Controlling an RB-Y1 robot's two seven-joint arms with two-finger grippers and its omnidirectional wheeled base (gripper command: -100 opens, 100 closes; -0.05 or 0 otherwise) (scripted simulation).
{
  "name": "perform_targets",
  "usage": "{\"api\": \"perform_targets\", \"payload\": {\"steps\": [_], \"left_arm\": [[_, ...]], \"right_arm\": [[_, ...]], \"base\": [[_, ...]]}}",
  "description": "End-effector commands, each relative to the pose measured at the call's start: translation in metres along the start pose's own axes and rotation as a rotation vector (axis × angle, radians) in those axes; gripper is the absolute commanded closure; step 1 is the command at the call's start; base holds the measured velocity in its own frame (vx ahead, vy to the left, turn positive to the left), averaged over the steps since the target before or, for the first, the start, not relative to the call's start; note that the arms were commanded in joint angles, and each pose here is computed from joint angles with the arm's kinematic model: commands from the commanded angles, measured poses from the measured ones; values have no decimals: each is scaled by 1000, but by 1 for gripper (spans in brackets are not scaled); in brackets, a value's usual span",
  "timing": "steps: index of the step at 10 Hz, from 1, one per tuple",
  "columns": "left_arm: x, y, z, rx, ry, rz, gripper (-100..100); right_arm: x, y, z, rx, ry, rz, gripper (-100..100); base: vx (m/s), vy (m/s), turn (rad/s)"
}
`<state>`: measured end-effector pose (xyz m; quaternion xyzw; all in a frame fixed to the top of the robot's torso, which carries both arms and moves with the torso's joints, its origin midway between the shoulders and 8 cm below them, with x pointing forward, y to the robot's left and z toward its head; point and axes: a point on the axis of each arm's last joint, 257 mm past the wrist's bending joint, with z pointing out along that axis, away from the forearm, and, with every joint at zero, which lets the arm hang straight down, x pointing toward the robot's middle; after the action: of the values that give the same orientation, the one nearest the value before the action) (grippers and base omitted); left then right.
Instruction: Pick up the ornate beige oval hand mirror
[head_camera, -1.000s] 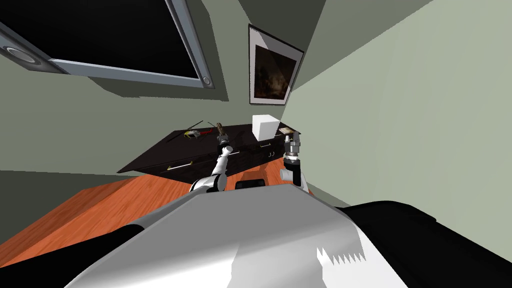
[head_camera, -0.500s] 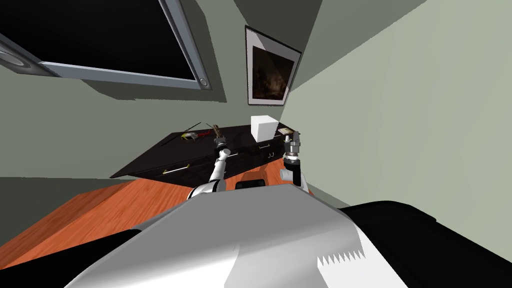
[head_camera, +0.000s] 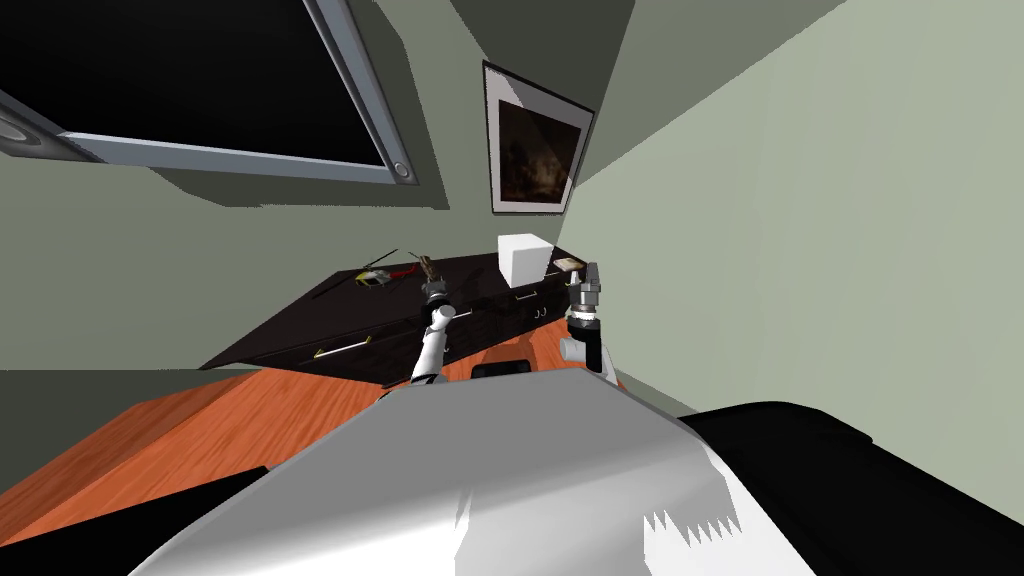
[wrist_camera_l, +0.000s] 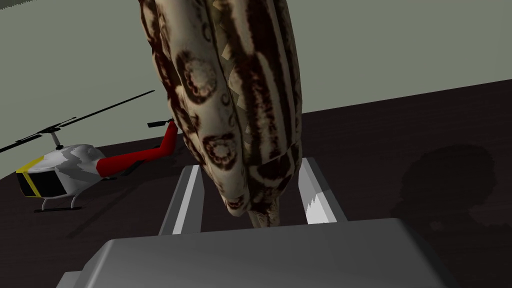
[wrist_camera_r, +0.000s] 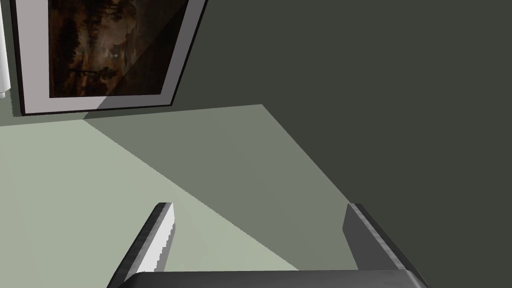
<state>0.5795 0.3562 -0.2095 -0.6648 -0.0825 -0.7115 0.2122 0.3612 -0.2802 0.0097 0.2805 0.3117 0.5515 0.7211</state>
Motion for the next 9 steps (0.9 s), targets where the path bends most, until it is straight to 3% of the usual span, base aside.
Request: {"api": "perform_targets", "payload": {"steps": [1, 3, 4, 7, 8, 9], "left_arm": [[-7, -11, -9, 0, -12, 1, 100], [-6, -27, -17, 20, -2, 9, 100], [-12, -20, -23, -11, -24, -5, 100], [-10, -50, -39, 26, -7, 13, 100], [-13, -44, -46, -4, -24, -3, 100], [-10, -55, -51, 9, -15, 4, 100]], "right_arm": [[0, 0, 0, 0, 0, 0, 0], [0, 0, 0, 0, 0, 0, 0], [0, 0, 0, 0, 0, 0, 0], [0, 0, 0, 0, 0, 0, 0], [0, 0, 0, 0, 0, 0, 0], [0, 0, 0, 0, 0, 0, 0]], "base": [[96, -41, -29], [21, -8, -7], [64, -32, -51], [48, -20, -14], [68, -33, -47], [84, -35, -38]]}}
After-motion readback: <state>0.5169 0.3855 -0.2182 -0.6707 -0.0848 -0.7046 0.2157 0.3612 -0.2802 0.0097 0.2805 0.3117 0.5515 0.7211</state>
